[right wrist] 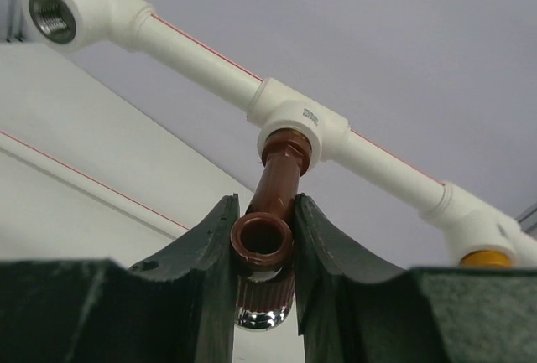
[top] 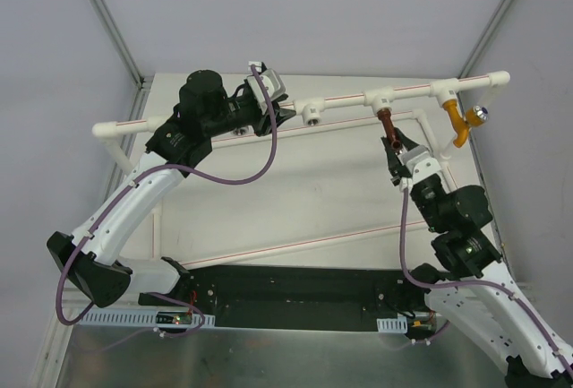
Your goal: Install the water faucets
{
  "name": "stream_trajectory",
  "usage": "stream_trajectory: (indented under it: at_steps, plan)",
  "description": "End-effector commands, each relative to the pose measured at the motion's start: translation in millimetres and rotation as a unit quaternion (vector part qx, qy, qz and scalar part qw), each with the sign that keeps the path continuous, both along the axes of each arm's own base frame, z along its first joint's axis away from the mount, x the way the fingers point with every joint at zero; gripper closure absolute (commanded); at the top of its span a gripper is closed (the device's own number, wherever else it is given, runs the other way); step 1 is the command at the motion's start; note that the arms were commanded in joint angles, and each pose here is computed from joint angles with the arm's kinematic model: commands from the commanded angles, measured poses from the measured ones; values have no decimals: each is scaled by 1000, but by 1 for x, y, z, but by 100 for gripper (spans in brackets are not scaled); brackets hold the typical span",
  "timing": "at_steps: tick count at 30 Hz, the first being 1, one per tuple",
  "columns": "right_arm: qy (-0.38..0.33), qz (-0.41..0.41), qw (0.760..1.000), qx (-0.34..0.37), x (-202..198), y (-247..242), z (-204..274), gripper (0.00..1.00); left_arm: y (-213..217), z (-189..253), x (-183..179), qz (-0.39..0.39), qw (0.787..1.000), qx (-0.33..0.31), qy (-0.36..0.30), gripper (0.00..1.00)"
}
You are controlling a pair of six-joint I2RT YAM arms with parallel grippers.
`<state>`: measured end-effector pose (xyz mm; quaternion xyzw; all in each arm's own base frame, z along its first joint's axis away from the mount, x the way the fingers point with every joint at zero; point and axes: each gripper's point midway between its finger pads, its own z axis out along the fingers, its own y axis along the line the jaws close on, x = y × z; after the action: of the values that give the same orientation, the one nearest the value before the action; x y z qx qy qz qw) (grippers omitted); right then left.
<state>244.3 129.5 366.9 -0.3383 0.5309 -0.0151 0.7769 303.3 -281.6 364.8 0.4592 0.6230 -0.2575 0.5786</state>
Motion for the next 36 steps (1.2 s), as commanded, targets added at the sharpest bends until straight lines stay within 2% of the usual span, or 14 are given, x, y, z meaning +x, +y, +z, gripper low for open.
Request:
stream_trajectory:
  at_steps: [1,6,9,13,16,21,26,31,36]
  plan:
    - [173,38,976,124,-8,19,-69,100,42,-168,-53,43,935,174,304,95]
    - [213,49,945,242,-9,26,-64,100,42,-168,-53,43,935,174,304,95]
    - [244,60,911,327,-10,31,-58,100,42,-168,-53,43,935,175,305,95]
    - [290,98,830,466,-13,43,-42,100,41,-169,-53,43,934,175,307,95]
    - [327,97,747,570,-8,43,-37,100,41,-170,-52,43,935,176,306,95]
    - [378,93,611,689,2,46,-34,100,41,-170,-52,44,934,176,307,95]
    - [398,114,495,764,7,48,-24,100,41,-169,-52,44,935,175,307,96]
    - [387,139,382,828,9,35,-12,100,41,-169,-52,45,934,175,308,96]
    - [384,155,312,855,6,27,-4,100,40,-170,-52,44,933,176,309,96]
